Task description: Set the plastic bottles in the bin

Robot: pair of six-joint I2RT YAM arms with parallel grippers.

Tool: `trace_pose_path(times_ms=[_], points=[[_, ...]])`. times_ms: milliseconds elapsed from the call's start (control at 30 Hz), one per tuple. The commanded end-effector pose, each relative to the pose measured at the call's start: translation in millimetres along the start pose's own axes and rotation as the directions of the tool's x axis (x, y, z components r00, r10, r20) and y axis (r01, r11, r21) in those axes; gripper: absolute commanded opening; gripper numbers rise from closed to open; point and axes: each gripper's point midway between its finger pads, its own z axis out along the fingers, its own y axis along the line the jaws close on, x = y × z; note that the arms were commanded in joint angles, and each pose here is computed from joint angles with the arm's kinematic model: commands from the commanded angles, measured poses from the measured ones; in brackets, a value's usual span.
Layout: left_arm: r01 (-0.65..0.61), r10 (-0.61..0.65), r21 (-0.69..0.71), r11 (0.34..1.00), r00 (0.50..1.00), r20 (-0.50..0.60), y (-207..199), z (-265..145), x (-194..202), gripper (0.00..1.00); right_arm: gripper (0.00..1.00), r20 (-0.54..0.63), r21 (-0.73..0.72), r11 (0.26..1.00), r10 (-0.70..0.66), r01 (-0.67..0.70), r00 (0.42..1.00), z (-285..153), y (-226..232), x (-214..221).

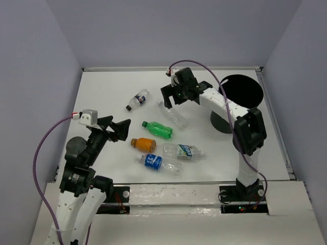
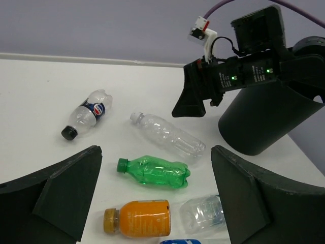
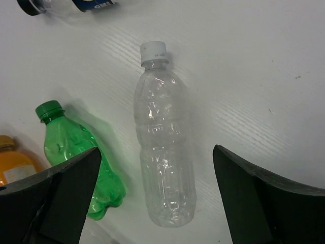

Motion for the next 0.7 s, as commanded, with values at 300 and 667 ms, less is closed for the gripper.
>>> trace_pose_path(times_ms=[300,667], points=[[0.135,-0.138,-0.046,0.990,0.988,-0.067,3,5,17,0.99,0.95,-0.182,0.002,0.993,-0.114,0.116,0.977,58,-11,25],[0.150,-0.159,-0.087,0.985,0.981,-0.115,13,14,34,0.99,0.83,-0.250,-0.023,0.991,-0.134,0.133,0.959,97,-5,44]])
